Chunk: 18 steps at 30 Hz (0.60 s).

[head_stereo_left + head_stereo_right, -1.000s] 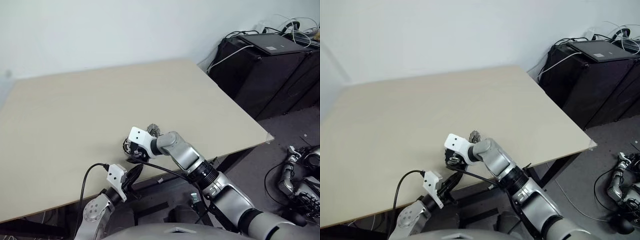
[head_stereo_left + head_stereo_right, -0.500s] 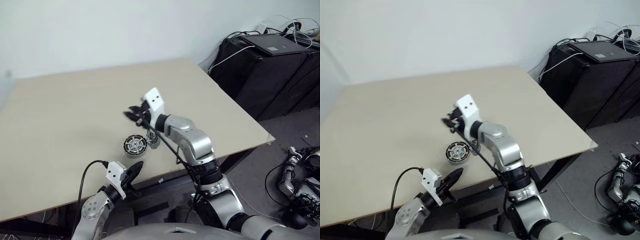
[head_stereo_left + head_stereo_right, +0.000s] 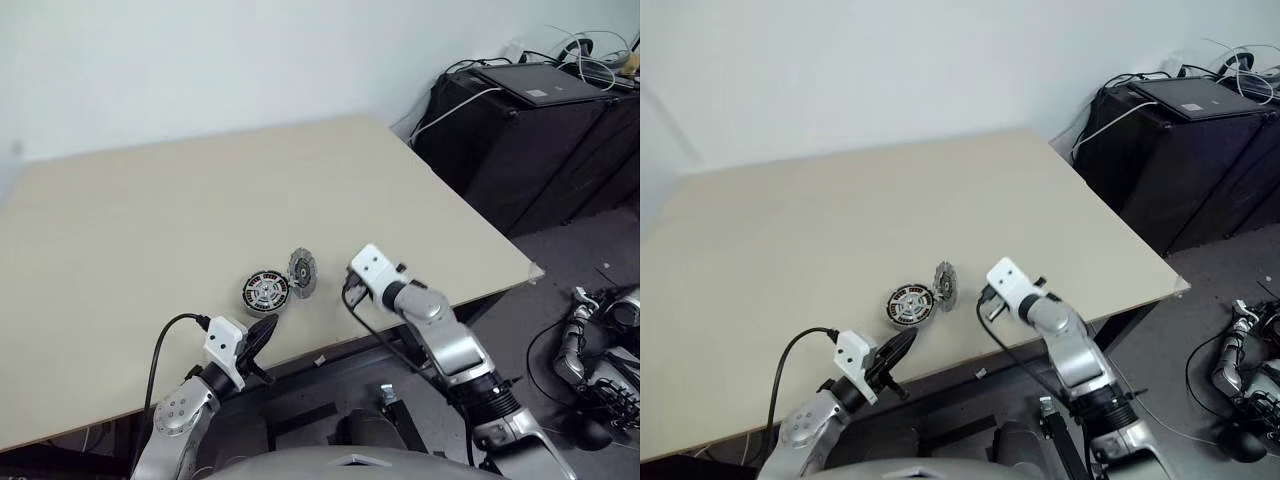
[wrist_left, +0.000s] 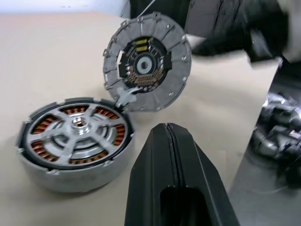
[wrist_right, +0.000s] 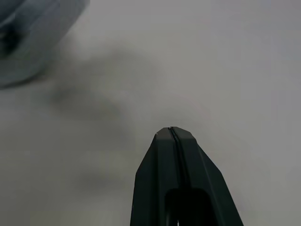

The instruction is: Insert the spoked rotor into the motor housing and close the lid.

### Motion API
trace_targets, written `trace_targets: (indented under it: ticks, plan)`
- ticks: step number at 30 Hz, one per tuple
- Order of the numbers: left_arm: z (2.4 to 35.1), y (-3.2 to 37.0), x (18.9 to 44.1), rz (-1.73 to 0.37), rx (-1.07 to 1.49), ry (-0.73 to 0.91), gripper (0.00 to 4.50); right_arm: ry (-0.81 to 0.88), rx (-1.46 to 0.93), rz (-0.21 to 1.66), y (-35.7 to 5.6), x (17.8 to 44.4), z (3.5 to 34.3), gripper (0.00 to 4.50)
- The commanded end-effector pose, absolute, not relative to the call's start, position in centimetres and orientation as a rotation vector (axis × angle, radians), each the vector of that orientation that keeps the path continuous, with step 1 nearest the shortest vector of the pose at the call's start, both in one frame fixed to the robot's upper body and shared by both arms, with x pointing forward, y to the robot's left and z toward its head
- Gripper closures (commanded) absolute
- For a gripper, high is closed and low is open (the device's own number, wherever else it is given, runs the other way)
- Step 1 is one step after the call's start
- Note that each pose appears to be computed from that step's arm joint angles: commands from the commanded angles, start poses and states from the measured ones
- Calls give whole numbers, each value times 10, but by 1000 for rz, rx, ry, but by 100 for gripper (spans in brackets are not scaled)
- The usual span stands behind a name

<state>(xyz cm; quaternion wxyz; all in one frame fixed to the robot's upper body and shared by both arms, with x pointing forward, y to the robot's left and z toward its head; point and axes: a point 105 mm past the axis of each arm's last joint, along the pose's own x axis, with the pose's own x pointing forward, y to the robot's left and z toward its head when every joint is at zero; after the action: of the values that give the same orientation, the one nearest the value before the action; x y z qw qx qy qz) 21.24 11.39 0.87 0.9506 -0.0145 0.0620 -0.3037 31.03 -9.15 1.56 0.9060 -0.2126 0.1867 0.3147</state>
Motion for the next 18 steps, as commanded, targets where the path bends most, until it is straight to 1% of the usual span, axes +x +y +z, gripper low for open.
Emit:
trace_targets:
  ticks: [1, 6, 9, 12, 14, 18]
  plan:
    - [25, 119, 219, -595, 22, 55, 450, 292, -352, 663, -74, 314, 38, 449]
    - [23, 125, 217, -568, 39, 46, 450, 254, -251, 664, -59, 315, 43, 449]
    - [18, 127, 216, -556, 37, 55, 450, 219, -163, 688, -49, 315, 53, 449]
    - [11, 129, 212, -550, 35, 69, 450, 180, -45, 750, -36, 312, 66, 449]
    - [7, 130, 210, -546, 31, 76, 450, 166, 27, 822, -25, 307, 73, 449]
    - [1, 131, 209, -544, 27, 84, 450, 171, 64, 907, -11, 301, 75, 449]
